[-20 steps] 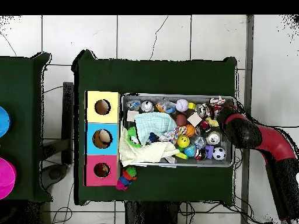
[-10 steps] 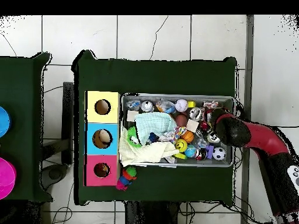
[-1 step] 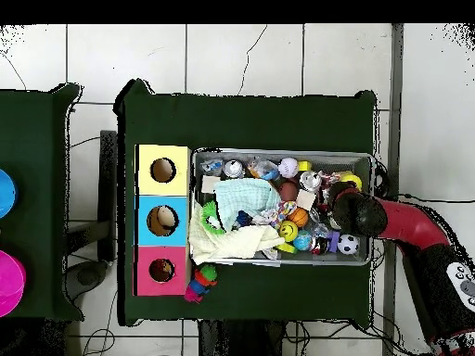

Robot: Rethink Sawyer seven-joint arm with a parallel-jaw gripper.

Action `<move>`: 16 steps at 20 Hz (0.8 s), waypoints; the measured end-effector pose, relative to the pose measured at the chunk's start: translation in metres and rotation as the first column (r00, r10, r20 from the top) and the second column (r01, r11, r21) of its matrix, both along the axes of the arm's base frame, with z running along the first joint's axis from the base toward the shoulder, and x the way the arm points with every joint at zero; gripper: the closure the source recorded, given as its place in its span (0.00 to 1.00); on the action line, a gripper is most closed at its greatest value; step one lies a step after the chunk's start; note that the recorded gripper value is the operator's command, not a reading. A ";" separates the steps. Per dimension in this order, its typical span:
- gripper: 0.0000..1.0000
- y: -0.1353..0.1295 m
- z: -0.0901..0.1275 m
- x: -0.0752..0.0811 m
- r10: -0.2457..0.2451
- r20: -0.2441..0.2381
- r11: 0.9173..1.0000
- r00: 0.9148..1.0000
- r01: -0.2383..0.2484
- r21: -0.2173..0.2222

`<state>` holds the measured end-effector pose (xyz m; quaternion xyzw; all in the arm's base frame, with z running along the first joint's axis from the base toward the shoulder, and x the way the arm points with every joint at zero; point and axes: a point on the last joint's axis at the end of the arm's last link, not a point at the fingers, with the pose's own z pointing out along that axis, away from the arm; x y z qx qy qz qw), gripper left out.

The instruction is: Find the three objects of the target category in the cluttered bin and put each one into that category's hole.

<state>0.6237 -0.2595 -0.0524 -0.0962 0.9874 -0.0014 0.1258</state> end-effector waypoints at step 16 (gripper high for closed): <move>1.00 0.063 0.040 -0.016 -0.106 -0.074 0.991 0.992 0.111 0.074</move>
